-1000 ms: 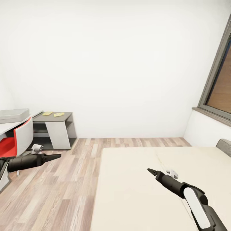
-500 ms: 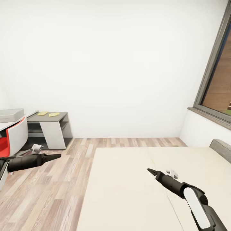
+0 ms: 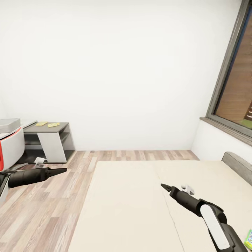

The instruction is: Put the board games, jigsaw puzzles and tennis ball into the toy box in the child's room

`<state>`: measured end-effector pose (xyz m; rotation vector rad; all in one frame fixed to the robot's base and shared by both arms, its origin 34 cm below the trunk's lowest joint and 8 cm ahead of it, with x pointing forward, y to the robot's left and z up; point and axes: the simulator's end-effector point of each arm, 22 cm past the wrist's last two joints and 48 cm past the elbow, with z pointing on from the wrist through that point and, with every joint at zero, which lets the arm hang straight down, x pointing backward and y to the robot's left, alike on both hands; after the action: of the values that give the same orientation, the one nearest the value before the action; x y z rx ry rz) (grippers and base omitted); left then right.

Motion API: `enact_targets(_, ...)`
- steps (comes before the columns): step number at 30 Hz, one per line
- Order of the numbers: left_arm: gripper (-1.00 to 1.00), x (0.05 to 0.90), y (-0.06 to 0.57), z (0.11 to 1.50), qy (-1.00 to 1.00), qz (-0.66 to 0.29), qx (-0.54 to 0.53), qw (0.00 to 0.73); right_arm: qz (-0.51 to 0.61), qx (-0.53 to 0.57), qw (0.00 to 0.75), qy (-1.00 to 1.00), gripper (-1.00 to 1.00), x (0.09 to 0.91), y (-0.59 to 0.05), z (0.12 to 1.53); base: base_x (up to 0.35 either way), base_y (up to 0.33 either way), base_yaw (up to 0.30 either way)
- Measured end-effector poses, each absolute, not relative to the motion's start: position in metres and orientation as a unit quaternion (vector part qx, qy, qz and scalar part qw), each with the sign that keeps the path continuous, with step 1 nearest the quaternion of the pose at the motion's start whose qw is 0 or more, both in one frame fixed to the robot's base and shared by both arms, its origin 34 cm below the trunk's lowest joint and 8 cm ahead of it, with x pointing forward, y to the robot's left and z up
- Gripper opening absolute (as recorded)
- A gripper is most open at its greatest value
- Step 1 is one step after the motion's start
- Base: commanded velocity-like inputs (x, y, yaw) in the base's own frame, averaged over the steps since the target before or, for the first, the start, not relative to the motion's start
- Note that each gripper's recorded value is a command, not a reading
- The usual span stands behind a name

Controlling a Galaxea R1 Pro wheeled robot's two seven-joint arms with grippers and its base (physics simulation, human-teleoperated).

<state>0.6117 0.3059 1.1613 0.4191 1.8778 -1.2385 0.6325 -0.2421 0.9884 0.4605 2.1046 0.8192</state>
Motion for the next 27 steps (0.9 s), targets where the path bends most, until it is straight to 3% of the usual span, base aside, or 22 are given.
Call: enact_targets(27, 1.0, 0.6117, 0.3059, 1.1613, 0.747, -0.493, 0.167, 0.414, 0.325, 0.183, 0.406, 0.834, 1.0, 0.6325, -0.2422, 0.9884, 0.0, -0.3, 0.0)
